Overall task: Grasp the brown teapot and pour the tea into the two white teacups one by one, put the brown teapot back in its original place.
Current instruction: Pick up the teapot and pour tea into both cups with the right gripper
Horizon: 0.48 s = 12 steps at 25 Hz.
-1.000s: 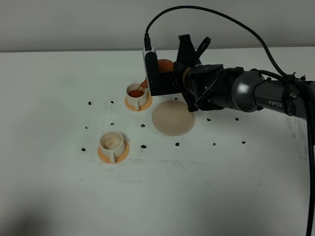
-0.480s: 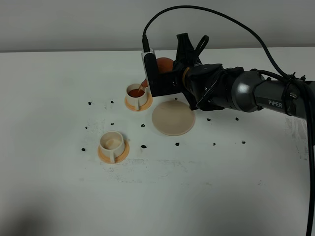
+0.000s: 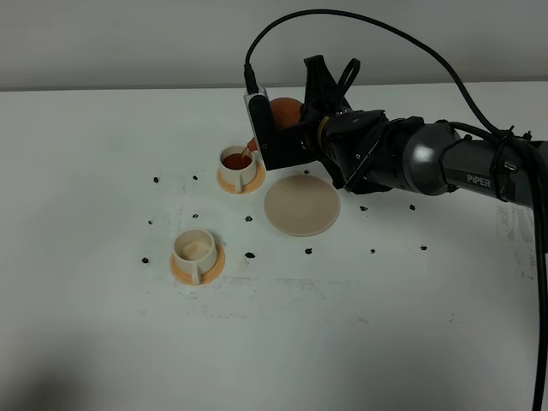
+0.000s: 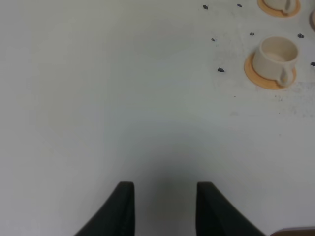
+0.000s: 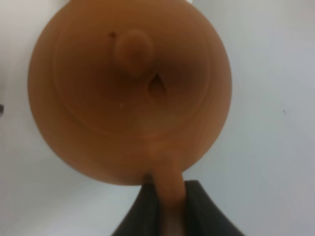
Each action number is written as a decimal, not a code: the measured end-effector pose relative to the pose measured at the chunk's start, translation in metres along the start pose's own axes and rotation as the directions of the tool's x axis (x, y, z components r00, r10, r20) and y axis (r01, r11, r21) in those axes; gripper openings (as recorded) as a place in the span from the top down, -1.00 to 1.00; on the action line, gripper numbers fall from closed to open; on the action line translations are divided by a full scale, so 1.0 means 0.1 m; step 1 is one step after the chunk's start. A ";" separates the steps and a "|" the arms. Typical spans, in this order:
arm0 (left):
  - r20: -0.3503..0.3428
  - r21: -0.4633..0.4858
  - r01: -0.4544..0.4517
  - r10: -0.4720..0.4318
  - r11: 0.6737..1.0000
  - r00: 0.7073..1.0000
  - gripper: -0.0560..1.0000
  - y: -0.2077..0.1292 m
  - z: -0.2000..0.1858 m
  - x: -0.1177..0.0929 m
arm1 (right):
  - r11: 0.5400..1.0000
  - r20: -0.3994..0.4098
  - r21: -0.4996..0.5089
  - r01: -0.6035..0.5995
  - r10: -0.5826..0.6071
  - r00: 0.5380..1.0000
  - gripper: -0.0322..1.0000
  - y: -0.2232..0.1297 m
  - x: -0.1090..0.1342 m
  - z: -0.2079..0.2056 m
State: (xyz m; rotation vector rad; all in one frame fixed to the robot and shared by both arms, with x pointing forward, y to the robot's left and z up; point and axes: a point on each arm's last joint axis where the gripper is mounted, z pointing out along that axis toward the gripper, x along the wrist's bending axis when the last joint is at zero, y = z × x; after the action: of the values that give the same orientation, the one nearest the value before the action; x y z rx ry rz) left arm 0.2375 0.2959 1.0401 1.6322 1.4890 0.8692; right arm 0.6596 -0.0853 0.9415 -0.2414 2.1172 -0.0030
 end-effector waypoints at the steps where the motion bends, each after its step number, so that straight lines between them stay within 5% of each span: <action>1: 0.000 0.000 0.000 0.000 1.000 1.000 0.35 0.00 0.00 0.00 | 1.000 0.003 0.000 0.007 -0.007 1.000 0.77 0.00 0.00 0.00; 12: 0.000 0.000 0.001 -0.001 1.000 1.000 0.34 0.00 0.00 0.00 | 1.000 0.012 0.003 0.030 -0.030 0.999 0.77 0.00 -0.01 0.00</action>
State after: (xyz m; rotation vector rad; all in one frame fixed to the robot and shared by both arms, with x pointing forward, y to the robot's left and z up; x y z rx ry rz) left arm 0.2375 0.2959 1.0401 1.6313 1.4897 0.8686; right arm 0.6600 -0.0851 0.9425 -0.2705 2.1015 -0.0223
